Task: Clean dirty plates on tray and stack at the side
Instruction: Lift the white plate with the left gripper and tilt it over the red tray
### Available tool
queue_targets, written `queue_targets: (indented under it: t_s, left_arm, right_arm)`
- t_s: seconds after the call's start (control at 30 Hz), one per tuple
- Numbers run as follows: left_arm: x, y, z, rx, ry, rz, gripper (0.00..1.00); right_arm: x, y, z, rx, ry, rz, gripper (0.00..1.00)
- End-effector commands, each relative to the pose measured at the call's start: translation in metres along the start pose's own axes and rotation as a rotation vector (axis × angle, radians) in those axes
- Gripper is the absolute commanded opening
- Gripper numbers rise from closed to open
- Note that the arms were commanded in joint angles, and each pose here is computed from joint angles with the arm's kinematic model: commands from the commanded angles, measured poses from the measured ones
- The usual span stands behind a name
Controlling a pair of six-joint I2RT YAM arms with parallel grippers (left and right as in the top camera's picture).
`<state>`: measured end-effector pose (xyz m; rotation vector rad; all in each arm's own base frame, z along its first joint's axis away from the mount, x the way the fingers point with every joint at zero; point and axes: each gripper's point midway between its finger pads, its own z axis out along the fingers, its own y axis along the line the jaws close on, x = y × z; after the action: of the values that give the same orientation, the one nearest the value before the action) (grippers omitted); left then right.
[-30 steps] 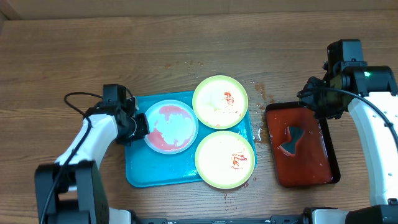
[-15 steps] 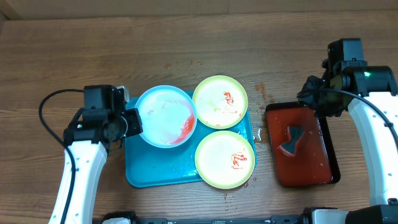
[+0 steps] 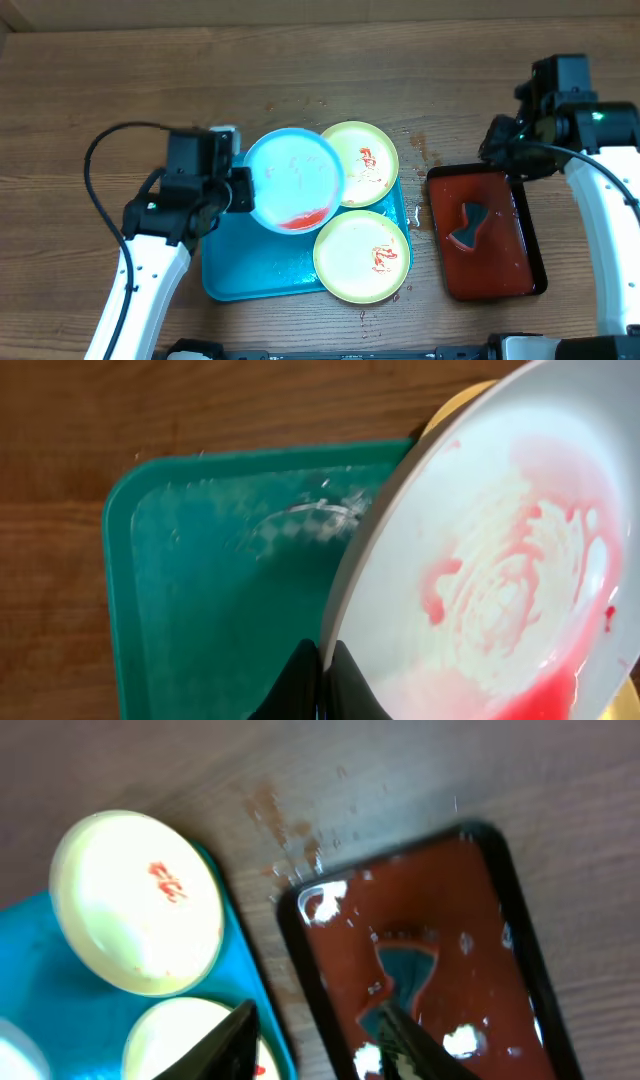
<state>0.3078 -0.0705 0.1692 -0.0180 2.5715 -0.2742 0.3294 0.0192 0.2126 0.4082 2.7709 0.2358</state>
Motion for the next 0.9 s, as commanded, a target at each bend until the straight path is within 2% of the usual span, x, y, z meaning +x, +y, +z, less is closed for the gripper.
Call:
queue_targets:
  t_s: [0.0,0.4,0.57,0.87]
  left_arm:
    - [-0.026,-0.017,-0.002,-0.011,-0.039,0.027,0.04]
    - [-0.051,-0.096,0.048,0.029,0.042,0.2,0.04]
    - [-0.057,-0.154,0.071,0.081,0.057,0.293,0.04]
    - [-0.068,-0.23,0.083,0.155,0.025,0.446,0.05]
  right_arm:
    - [-0.03,0.016,-0.04,-0.053,-0.137,-0.075,0.37]
    - [-0.061,0.038,-0.149,-0.108,-0.384,-0.171,0.43]
    - [-0.054,0.043,-0.203,-0.135,-0.479,-0.186,0.46]
    - [-0.03,0.051,-0.254,-0.206,-0.571,-0.213,0.49]
